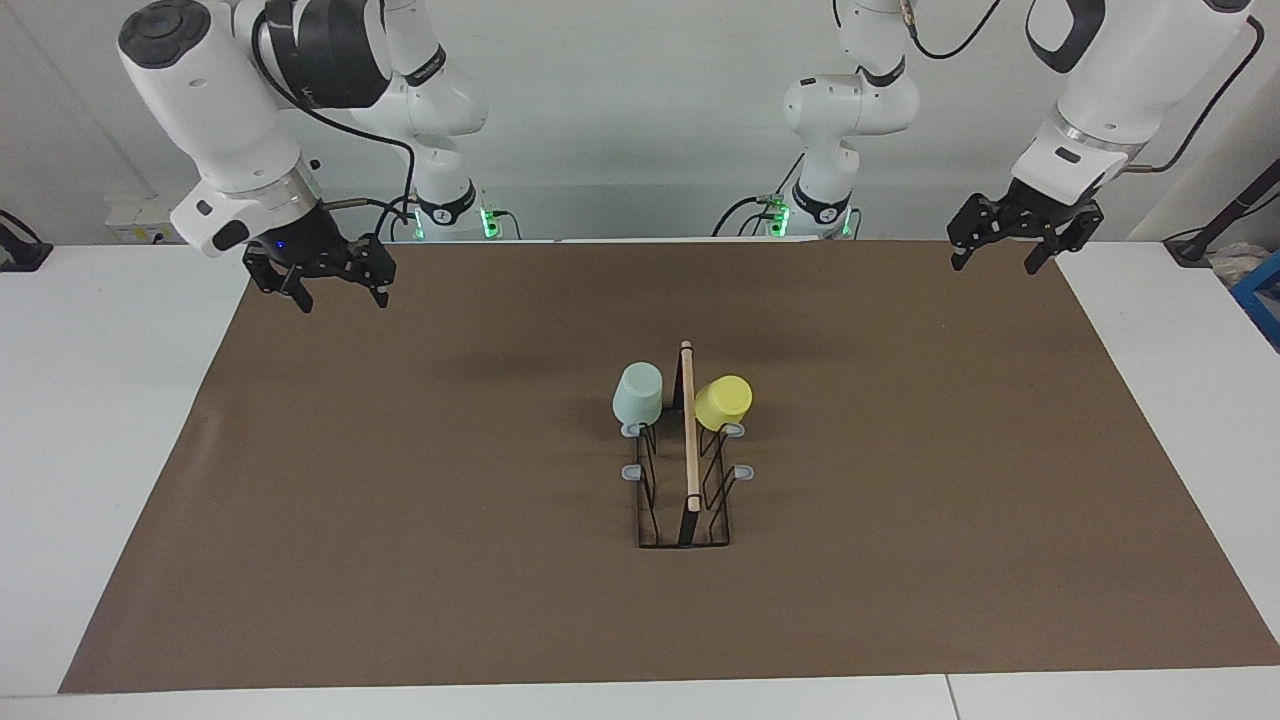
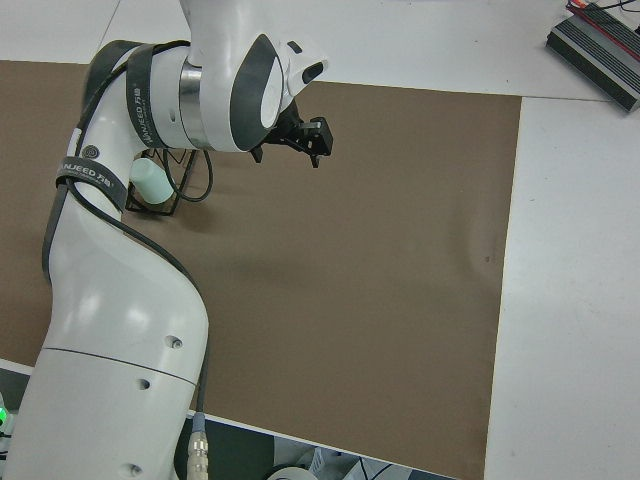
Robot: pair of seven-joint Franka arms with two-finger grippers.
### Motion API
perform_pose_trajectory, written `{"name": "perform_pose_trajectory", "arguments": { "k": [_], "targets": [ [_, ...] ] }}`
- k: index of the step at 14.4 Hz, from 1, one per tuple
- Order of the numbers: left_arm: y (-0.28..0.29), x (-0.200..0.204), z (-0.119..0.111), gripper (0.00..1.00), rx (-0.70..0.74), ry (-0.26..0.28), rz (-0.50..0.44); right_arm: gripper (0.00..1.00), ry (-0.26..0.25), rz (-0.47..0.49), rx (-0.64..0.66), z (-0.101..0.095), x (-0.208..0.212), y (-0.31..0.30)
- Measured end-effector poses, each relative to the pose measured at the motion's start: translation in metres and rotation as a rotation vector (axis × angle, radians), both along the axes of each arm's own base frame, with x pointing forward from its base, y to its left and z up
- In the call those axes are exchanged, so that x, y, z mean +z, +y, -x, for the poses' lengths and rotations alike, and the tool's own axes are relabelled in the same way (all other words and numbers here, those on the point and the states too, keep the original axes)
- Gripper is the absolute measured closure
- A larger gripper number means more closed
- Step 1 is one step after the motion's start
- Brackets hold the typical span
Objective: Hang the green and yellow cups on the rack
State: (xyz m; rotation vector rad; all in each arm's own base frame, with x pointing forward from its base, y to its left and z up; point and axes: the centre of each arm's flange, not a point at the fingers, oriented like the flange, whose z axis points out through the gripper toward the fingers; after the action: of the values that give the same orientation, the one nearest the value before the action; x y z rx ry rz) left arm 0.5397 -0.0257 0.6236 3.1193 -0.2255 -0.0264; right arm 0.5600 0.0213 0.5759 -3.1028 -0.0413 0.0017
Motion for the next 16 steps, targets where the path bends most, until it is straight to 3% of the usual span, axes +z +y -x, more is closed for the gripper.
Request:
{"name": "perform_pose_trajectory", "arguments": {
  "k": [8,16],
  "targets": [
    [-0.0017,-0.0004,0.0001,0.00,-0.003,0.001,0.000,0.00,-0.051,0.021,0.009,-0.0058,0.0028,0.0036],
    [-0.0011,-0.0006,0.0001,0.00,-0.002,0.001,0.000,0.00,-0.070,0.081,-0.048,-0.0087,0.0022,0.0033]
  ]
}}
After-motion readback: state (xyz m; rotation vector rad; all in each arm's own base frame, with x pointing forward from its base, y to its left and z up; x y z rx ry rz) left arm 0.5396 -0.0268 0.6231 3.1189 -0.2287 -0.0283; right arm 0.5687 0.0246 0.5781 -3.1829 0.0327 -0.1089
